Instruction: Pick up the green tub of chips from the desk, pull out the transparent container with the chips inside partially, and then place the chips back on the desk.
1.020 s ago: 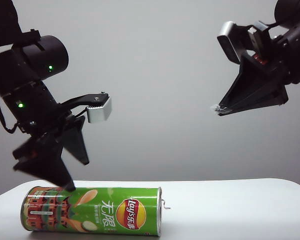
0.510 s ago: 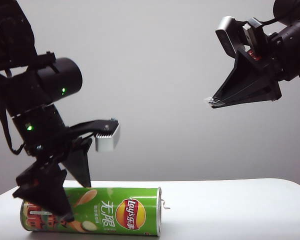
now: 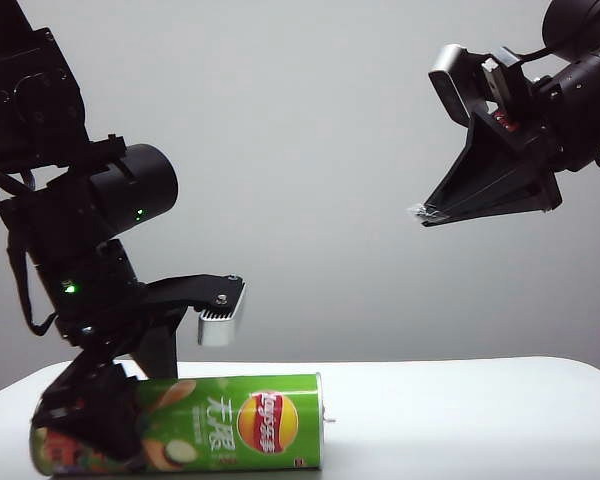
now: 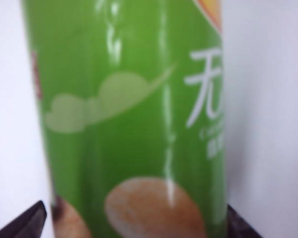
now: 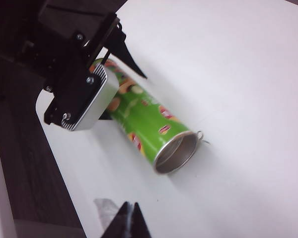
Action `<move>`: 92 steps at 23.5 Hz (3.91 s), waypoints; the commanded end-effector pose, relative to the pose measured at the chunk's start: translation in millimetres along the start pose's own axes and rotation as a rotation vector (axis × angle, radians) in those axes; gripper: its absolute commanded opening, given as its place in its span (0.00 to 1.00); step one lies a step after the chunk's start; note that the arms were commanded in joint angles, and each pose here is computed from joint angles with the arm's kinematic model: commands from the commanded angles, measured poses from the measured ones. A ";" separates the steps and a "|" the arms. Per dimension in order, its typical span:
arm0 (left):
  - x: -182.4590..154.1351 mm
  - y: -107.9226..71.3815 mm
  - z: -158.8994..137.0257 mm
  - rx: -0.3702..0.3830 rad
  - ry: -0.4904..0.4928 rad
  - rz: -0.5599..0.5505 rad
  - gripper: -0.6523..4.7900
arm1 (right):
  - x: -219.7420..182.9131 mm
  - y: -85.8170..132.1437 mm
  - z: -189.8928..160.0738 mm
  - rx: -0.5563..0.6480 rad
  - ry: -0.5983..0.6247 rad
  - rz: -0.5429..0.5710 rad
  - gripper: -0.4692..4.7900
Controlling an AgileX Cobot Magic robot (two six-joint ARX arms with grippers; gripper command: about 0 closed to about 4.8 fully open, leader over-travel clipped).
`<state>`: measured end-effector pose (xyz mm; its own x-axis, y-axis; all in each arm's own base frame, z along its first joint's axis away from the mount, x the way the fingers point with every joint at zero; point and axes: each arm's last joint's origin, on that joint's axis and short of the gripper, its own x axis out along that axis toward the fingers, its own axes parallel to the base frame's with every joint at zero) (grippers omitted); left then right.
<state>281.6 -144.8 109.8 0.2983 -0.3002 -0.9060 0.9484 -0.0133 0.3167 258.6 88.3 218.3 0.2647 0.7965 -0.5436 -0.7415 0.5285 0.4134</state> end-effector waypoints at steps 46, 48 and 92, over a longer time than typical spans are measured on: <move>-126.5 7.4 34.6 -0.047 -0.327 0.292 0.73 | -23.5 15.5 54.1 0.094 -0.155 0.306 0.27; -126.7 7.3 35.3 -0.054 -0.349 0.281 0.73 | -23.5 15.5 54.1 0.108 -0.152 0.307 0.27; -132.3 14.2 49.4 -0.011 -0.445 0.392 0.73 | 4.3 -8.3 68.8 0.292 -0.217 0.326 0.27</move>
<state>249.6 -151.5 243.1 0.5464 -0.6304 -0.5514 0.7926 0.1764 0.5837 308.1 106.5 258.2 0.1962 0.9565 -0.2160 -0.5955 0.2913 0.7487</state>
